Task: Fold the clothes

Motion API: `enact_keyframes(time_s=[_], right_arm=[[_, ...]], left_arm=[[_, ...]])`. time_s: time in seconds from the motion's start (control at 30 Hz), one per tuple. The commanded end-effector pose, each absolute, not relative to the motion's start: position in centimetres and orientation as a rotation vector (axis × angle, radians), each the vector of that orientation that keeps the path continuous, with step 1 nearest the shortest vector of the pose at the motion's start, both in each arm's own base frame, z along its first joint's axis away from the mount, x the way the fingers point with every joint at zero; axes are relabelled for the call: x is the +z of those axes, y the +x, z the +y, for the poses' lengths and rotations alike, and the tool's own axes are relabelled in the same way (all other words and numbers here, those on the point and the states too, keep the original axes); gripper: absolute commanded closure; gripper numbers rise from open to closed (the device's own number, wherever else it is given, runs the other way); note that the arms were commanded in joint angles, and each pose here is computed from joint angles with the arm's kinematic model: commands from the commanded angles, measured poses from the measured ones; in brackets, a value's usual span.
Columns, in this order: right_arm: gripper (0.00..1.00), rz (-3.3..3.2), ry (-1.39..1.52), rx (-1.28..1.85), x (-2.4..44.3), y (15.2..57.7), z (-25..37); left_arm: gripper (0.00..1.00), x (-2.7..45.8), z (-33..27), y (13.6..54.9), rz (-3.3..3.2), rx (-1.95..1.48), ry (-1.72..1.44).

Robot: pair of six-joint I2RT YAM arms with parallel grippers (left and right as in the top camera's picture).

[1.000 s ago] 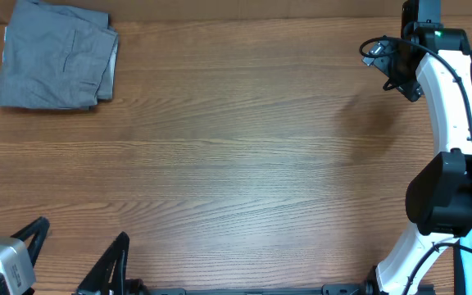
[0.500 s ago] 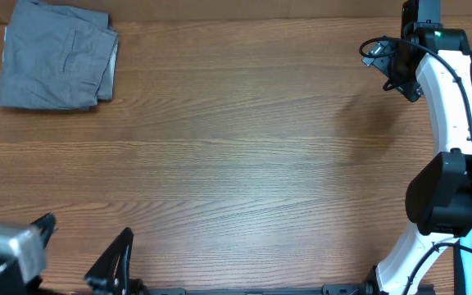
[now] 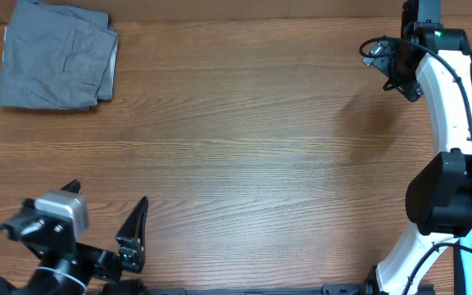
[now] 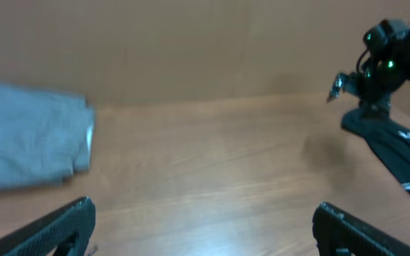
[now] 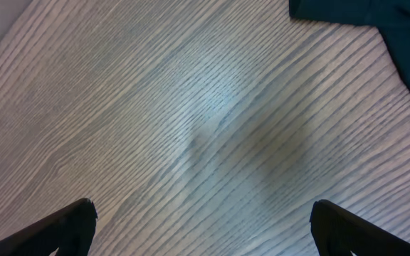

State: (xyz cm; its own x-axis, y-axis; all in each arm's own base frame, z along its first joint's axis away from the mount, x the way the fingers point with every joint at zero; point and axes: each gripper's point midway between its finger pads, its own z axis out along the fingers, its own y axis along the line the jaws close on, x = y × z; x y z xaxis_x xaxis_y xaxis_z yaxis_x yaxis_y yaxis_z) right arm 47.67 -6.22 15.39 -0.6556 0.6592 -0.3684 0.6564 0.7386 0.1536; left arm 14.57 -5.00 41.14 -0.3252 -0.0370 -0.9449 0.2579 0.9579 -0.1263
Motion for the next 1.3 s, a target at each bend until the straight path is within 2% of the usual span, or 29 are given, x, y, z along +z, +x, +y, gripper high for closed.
enact_keyframes(time_s=[0.0,0.4,0.57,0.7,1.1,1.27], right_arm=[[0.00,2.501,1.004,0.024,16.9,48.0,-6.3],[0.00,2.501,1.004,0.025,16.9,48.0,-6.3],[0.00,2.501,1.004,0.025,16.9,48.0,-6.3],[0.00,2.501,1.004,0.024,16.9,48.0,-6.3],[0.00,2.501,1.004,0.025,16.9,48.0,-6.3],[0.00,2.501,1.004,0.024,16.9,48.0,-6.3]], left_arm=[[0.00,37.8,-5.4,15.0,1.831,-0.262,0.266],[0.00,28.9,-5.2,20.0,1.572,-0.186,0.296],[0.00,25.4,-2.1,22.9,1.585,-0.223,-0.041],[0.00,23.3,-1.1,24.0,1.553,-0.229,-0.138],[0.00,20.8,-0.2,24.5,1.433,-0.187,-0.154],[0.00,19.8,-0.9,24.6,1.475,-0.131,-0.052]])
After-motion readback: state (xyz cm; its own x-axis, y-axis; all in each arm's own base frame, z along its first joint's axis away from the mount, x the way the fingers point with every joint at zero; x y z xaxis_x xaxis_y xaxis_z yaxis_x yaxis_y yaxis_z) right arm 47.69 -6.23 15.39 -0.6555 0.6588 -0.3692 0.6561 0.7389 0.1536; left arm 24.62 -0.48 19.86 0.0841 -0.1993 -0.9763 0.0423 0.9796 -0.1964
